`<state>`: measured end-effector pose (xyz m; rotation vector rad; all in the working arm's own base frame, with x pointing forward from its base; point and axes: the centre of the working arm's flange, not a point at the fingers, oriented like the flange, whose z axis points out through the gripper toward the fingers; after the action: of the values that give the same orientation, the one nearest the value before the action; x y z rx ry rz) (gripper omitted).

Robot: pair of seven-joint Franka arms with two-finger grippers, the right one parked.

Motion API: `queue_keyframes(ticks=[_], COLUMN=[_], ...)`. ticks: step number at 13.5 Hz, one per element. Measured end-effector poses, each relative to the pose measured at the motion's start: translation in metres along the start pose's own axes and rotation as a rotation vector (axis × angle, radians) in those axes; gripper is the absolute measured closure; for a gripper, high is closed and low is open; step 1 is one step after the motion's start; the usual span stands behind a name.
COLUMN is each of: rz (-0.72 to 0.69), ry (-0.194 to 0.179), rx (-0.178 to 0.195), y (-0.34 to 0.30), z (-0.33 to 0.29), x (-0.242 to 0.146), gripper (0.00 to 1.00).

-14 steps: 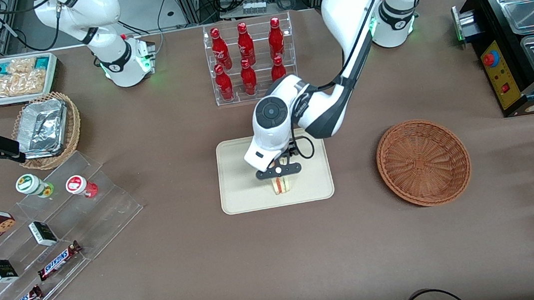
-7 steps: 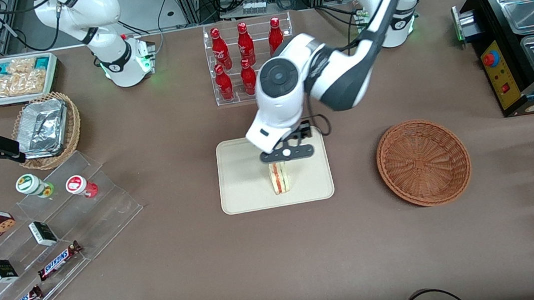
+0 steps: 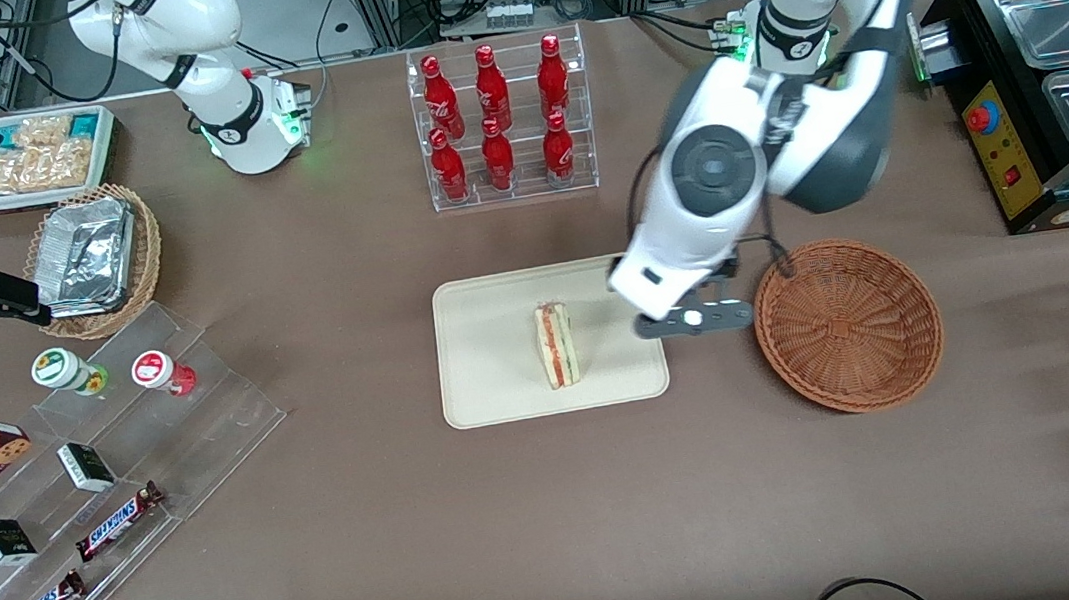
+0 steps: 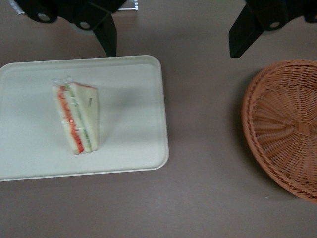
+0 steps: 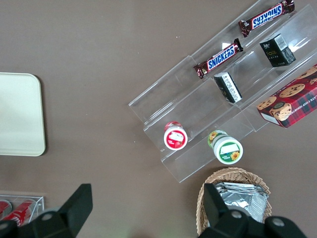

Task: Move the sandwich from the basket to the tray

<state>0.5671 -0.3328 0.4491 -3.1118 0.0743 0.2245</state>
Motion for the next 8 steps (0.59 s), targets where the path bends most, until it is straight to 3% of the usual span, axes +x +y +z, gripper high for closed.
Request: queue_keyframes(ticks=[8], rz=[0.016], ry=[-0.001], rx=[-0.015], y=[-0.119], z=[-0.028], x=[-0.023], gripper=[0.0])
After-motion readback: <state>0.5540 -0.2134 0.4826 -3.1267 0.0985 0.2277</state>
